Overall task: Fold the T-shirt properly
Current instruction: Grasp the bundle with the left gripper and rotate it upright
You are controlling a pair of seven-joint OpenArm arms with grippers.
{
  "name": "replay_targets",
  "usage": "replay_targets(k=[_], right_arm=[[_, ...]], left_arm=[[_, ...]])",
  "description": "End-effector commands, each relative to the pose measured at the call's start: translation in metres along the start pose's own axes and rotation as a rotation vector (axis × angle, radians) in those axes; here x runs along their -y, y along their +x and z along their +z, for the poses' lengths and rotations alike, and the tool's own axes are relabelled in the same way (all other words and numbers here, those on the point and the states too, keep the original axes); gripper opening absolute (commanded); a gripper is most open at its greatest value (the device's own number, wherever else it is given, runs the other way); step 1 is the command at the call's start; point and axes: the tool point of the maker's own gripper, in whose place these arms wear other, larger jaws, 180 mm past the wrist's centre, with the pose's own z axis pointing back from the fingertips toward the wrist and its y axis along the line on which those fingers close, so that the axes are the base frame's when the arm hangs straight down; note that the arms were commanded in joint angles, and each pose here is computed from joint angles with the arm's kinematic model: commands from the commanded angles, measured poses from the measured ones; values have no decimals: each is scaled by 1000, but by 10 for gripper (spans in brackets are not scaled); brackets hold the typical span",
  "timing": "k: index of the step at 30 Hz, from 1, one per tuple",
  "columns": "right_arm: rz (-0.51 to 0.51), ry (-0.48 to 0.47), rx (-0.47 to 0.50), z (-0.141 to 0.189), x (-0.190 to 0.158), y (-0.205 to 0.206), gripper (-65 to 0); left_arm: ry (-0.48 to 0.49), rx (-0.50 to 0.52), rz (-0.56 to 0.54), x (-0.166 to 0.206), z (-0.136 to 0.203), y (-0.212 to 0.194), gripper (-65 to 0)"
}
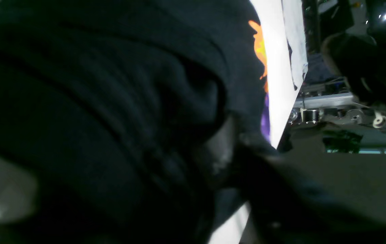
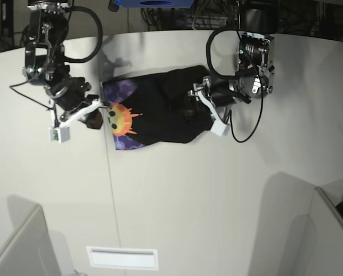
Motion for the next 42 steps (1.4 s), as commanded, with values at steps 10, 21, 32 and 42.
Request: replay_targets(k=[10,21,32,42], right_arm=[[59,-30,91,20,27,24,-650],[35,-90,62,32,50,7,-650],[19,-106,13,37,55,-15,-650],[15,-111,4,38,57,-19,-650]], left_arm=[[153,-415,-421,-18,10,6,-650],[330,-823,-1160,-13,7,22,-650],[360,-805,-1662,36,-45,27,-650],[350,-760,-1822,47,-64,12,-650]])
